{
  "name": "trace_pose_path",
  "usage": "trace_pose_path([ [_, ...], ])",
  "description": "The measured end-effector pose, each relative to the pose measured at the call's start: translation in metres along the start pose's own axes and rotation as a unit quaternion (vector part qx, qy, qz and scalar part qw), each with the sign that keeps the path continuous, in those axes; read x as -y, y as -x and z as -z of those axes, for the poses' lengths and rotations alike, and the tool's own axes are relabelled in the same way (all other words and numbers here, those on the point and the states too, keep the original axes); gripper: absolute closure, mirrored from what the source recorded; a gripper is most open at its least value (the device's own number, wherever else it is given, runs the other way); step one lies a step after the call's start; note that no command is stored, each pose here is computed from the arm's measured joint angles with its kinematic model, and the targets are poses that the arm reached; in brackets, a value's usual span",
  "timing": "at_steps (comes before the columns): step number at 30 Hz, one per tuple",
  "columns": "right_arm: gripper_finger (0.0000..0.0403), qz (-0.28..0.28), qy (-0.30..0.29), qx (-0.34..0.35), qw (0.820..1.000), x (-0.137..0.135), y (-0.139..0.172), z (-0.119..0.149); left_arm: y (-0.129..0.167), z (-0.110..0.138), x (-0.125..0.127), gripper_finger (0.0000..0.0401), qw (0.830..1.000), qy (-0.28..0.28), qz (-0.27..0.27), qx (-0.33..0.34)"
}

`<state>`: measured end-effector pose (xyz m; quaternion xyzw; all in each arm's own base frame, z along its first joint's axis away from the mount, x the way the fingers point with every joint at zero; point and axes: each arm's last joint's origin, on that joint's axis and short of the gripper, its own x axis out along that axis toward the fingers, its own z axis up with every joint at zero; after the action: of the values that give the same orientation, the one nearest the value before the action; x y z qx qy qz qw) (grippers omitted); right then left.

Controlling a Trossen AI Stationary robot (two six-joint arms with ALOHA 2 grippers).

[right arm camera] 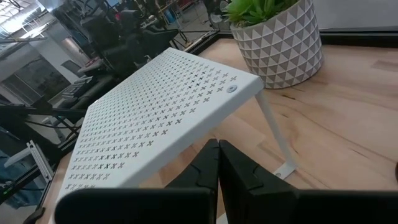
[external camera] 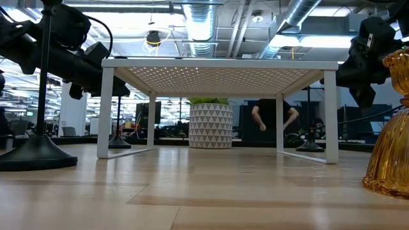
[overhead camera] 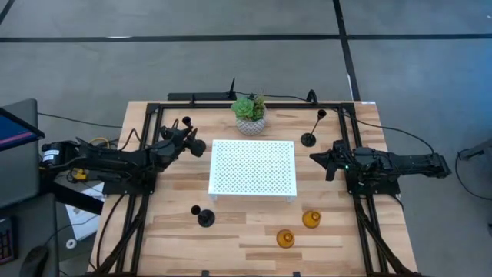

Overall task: Pick & Place candle stick holders
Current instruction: Put the top left black candle holder on the shelf

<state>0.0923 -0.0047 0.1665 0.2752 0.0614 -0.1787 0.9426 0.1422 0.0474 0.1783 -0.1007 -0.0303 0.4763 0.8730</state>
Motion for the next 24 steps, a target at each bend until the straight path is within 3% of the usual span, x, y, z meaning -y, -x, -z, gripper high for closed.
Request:
trace_pose_path([
  [11,0.0403,0.000,0.000,0.000,1.000,0.000,0.000,0.000,0.002,0.000,0.003,0.0385,1.000,-0.001,0.010,-0.001],
  [17,0.0403,0.000,-0.001,0.000,1.000,0.000,0.000,0.000,0.003,-0.003,0.007,0.0386,1.000,-0.001,0.017,-0.001],
  [24,0.0403,-0.001,-0.002,0.001,1.000,0.000,0.000,0.000,-0.004,-0.044,0.025,0.0388,0.995,-0.099,-0.015,-0.006],
])
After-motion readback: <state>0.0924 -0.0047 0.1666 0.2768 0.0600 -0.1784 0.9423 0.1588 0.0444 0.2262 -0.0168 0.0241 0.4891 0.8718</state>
